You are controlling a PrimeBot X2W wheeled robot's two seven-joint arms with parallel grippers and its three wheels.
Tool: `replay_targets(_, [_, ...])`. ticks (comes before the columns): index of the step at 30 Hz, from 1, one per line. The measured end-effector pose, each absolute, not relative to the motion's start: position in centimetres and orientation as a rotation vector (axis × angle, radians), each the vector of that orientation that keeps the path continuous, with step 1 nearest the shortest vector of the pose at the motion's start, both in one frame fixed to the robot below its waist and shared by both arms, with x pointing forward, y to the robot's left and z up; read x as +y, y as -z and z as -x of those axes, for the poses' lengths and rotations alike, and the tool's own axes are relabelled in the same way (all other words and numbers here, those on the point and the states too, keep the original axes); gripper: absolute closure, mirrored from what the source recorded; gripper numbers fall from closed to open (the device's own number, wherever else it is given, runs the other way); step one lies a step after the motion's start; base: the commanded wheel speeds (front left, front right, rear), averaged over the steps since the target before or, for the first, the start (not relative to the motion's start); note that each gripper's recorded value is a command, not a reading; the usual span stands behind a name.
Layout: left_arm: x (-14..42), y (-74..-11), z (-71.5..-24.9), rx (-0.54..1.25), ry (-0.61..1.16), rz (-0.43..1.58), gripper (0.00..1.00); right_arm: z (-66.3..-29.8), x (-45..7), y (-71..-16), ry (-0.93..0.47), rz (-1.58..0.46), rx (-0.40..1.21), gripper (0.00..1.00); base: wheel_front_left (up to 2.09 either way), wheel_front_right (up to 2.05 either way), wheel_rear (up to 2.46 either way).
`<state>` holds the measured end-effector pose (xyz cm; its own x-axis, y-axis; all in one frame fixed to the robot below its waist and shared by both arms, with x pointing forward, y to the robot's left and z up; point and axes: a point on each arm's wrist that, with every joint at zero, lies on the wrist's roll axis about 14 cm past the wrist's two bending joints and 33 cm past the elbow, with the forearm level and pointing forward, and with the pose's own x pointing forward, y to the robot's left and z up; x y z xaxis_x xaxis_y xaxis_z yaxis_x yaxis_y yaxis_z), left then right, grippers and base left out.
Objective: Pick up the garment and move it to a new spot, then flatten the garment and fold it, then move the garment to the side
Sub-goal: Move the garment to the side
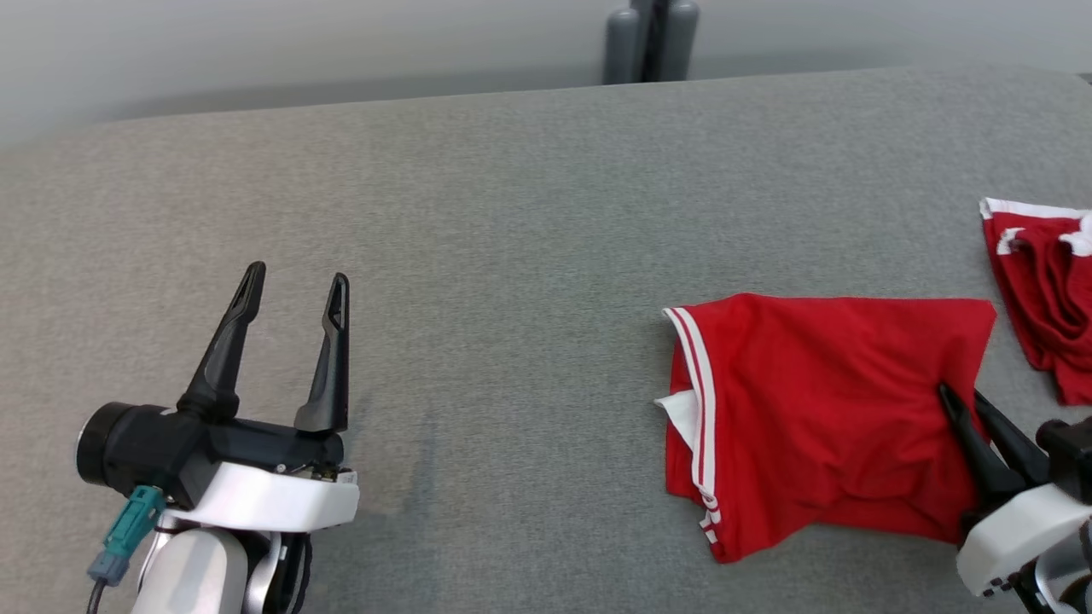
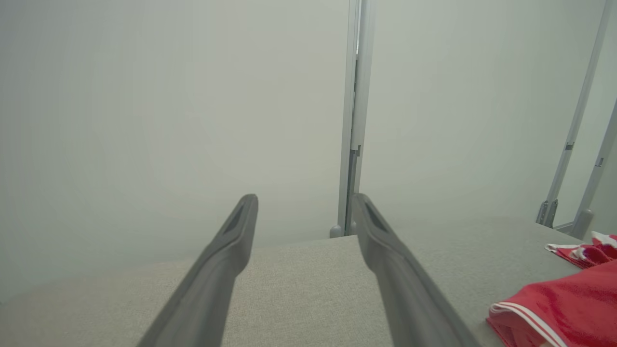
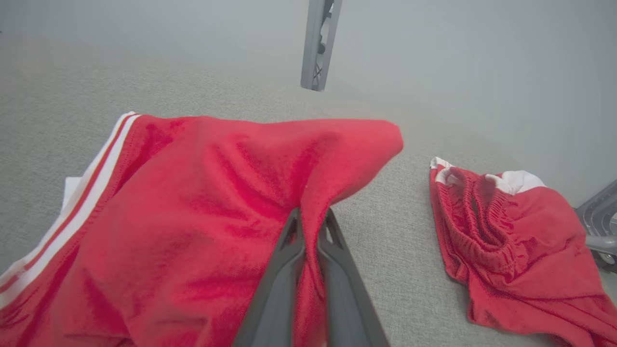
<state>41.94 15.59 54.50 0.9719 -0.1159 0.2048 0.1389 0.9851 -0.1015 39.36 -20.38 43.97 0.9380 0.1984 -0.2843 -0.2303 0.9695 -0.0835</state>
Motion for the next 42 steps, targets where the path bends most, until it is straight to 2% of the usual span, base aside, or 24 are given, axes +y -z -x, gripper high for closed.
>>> replay_targets(9, [11.3, -53.9, -45.2, -0.185, 0.253, 0.128, 0.00, -41.6, -23.7, -46.9, -0.182, 0.213, 0.206, 1.00, 0.00, 0.00, 0.00])
replay_targets(17, [8.8, -51.9, -48.1, -0.147, 0.326, 0.140, 0.00, -46.1, -31.3, -49.7, -0.050, 0.329, 0.156, 1.00, 0.00, 0.00, 0.00])
replay_targets(23, [7.3, -49.5, -50.5, -0.112, 0.386, 0.126, 0.00, -47.4, -38.7, -48.2, 0.101, 0.396, 0.260, 1.00, 0.00, 0.00, 0.00])
replay_targets(28, [6.8, -47.5, -51.7, -0.084, 0.403, 0.125, 0.00, -47.7, -42.0, -45.6, 0.174, 0.411, 0.337, 1.00, 0.00, 0.00, 0.00])
replay_targets(29, [6.7, -47.2, -51.8, -0.079, 0.404, 0.127, 0.00, -47.7, -42.4, -45.1, 0.187, 0.405, 0.349, 0.94, 0.00, 0.00, 0.00])
replay_targets(30, [6.7, -47.0, -51.9, -0.077, 0.406, 0.129, 0.00, -47.7, -42.7, -44.5, 0.202, 0.397, 0.367, 0.56, 0.00, 0.00, 0.00])
replay_targets(31, [6.6, -46.9, -52.0, -0.073, 0.408, 0.130, 0.00, -47.6, -43.0, -44.0, 0.216, 0.390, 0.381, 0.08, 0.00, 0.00, 0.00])
replay_targets(32, [6.5, -46.7, -52.0, -0.069, 0.410, 0.132, 0.00, -47.6, -43.3, -43.7, 0.231, 0.380, 0.387, 0.00, 0.00, 0.00, 0.00])
replay_targets(38, [6.3, -47.3, -52.0, -0.080, 0.412, 0.138, 0.00, -47.4, -44.3, -44.0, 0.311, 0.316, 0.341, 0.00, 0.00, 0.00, 0.00])
replay_targets(42, [7.2, -48.1, -51.2, -0.091, 0.374, 0.145, 0.00, -48.5, -41.2, -46.2, 0.286, 0.222, 0.204, 0.00, 0.00, 0.00, 0.00])
